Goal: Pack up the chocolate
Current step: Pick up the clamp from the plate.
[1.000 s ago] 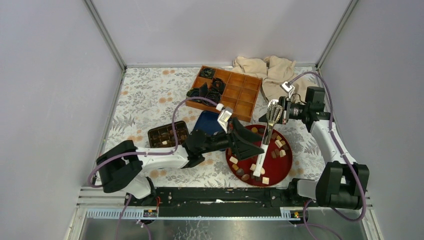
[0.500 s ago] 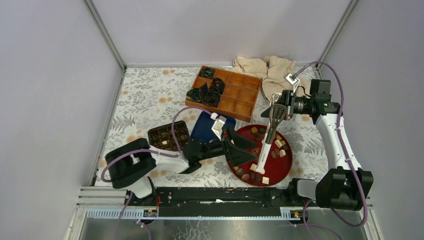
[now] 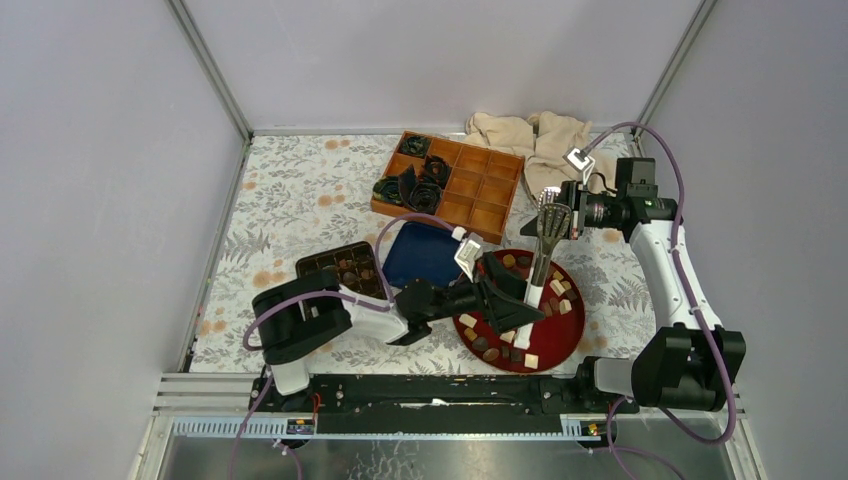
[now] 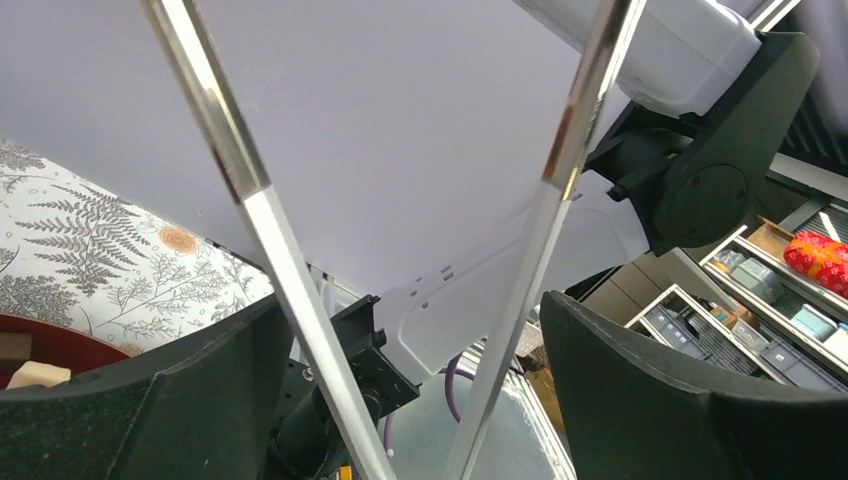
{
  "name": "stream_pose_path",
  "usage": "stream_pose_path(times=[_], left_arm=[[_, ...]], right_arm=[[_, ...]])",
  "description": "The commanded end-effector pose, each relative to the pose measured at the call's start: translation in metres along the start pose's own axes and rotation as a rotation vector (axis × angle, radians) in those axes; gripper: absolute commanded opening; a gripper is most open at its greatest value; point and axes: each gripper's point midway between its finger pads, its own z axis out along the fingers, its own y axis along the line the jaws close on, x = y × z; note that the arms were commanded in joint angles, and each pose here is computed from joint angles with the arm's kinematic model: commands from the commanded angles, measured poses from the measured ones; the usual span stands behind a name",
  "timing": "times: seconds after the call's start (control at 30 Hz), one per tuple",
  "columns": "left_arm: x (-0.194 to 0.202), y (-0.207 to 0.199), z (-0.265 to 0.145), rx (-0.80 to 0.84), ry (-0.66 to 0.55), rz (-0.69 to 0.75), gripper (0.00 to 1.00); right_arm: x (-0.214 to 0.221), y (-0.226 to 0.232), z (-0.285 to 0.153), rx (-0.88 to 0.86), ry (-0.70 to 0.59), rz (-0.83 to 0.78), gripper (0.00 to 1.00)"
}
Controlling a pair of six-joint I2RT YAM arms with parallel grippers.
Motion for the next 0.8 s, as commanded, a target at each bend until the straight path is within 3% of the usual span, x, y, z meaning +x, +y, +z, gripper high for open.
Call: stream_pose_path(times=[0.0,0.3,0.77], left_arm=[[-0.021,-0.017,0.012,0.062,-0.109,0.004,0.96],[-0.032,-0.025,0.021,0.031,-0.218,-0.027,0.89],[-0.061,-0.058,0.031,0.094,-0.309,0.037,0.84]], right_arm=[[-0.013,0.021,0.001,-0.040,0.002,-0.073,0.00],[-0.019,0.016,0.001,-0.041,-0.001,-0.080,0.00],[-0.032,0.034,-0.001,-0.105,0.002,-0.057,0.00]])
